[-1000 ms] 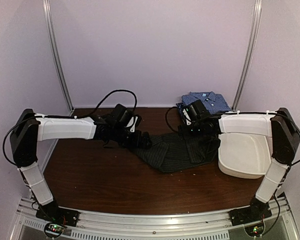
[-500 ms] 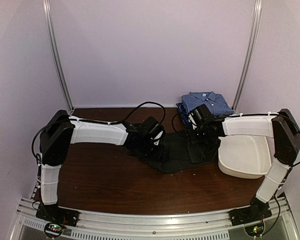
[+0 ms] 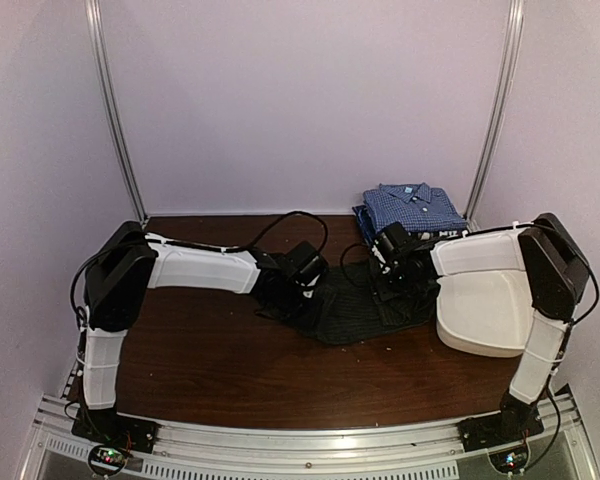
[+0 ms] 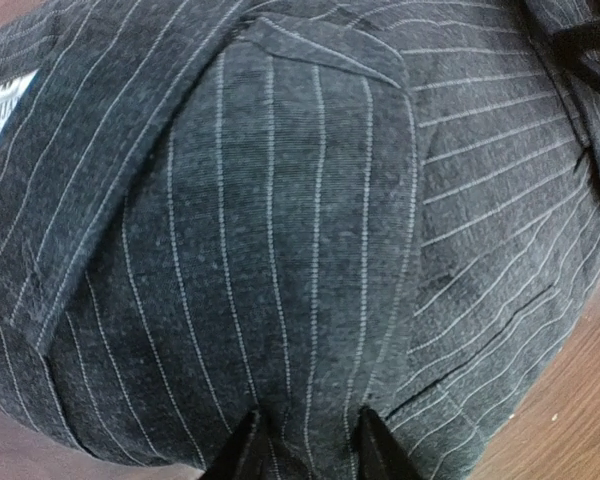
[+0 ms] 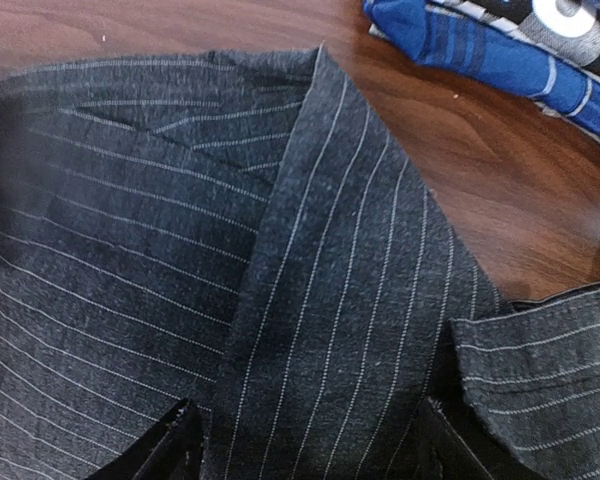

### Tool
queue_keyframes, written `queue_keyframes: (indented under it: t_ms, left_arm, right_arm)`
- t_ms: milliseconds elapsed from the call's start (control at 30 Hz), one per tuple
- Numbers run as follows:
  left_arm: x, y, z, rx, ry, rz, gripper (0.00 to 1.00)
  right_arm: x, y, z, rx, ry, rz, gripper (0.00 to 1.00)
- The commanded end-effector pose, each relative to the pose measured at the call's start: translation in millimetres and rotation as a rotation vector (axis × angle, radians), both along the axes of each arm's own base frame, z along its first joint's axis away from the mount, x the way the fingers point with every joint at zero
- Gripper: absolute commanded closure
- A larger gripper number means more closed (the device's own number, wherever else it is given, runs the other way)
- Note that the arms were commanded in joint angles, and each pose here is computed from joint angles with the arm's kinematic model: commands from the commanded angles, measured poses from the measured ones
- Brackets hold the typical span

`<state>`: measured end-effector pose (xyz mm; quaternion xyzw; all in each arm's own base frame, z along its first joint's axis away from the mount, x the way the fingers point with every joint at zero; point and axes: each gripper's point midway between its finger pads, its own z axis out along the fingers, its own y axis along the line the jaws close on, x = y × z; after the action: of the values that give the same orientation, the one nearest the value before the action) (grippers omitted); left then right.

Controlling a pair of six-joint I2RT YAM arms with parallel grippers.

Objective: Fold and stack the long sleeve shirts
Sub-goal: Move the rectangle-folded shirt to the center of the board.

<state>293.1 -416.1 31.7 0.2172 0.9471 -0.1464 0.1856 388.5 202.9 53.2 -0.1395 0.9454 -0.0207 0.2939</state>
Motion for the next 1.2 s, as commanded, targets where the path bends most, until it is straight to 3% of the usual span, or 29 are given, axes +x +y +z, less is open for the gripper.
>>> queue_keyframes:
  t_ms: [0, 200, 300, 433, 600, 700, 900, 1167]
  left_arm:
    - [-2.0, 6.8, -8.8, 0.04, 0.0, 0.013, 0.73]
    - [-0.5, 14.7, -6.5, 0.049, -0.01, 0.039, 0.95]
    - [2.4, 23.1, -1.9, 0.05, -0.017, 0.064, 1.0]
    - [10.2, 39.3, 10.0, 0.044, -0.037, 0.106, 1.0]
    - [17.8, 64.6, 22.9, 0.043, -0.061, 0.157, 1.0]
    - [21.2, 85.5, 27.8, 0.037, -0.069, 0.196, 1.0]
    - [36.4, 133.3, 32.8, 0.016, -0.074, 0.298, 1.0]
    - [96.3, 204.0, 40.2, -0.107, -0.056, 0.479, 1.0]
  right_arm:
    - [-0.1, -0.8, -9.9, -0.022, 0.037, 0.014, 0.26]
    - [0.9, 4.2, -14.7, -0.016, 0.059, 0.027, 0.26]
    - [2.1, 5.3, -15.4, -0.018, 0.064, 0.028, 0.34]
    - [4.6, 6.6, -13.1, -0.021, 0.063, 0.032, 0.49]
    - [8.3, 8.0, -6.9, -0.032, 0.061, 0.039, 0.79]
    - [9.1, 8.6, 0.3, -0.032, 0.057, 0.044, 0.89]
    - [4.1, 14.4, 16.4, 0.01, 0.064, 0.07, 1.0]
    - [-47.5, 48.8, 22.2, 0.195, 0.184, 0.216, 1.0]
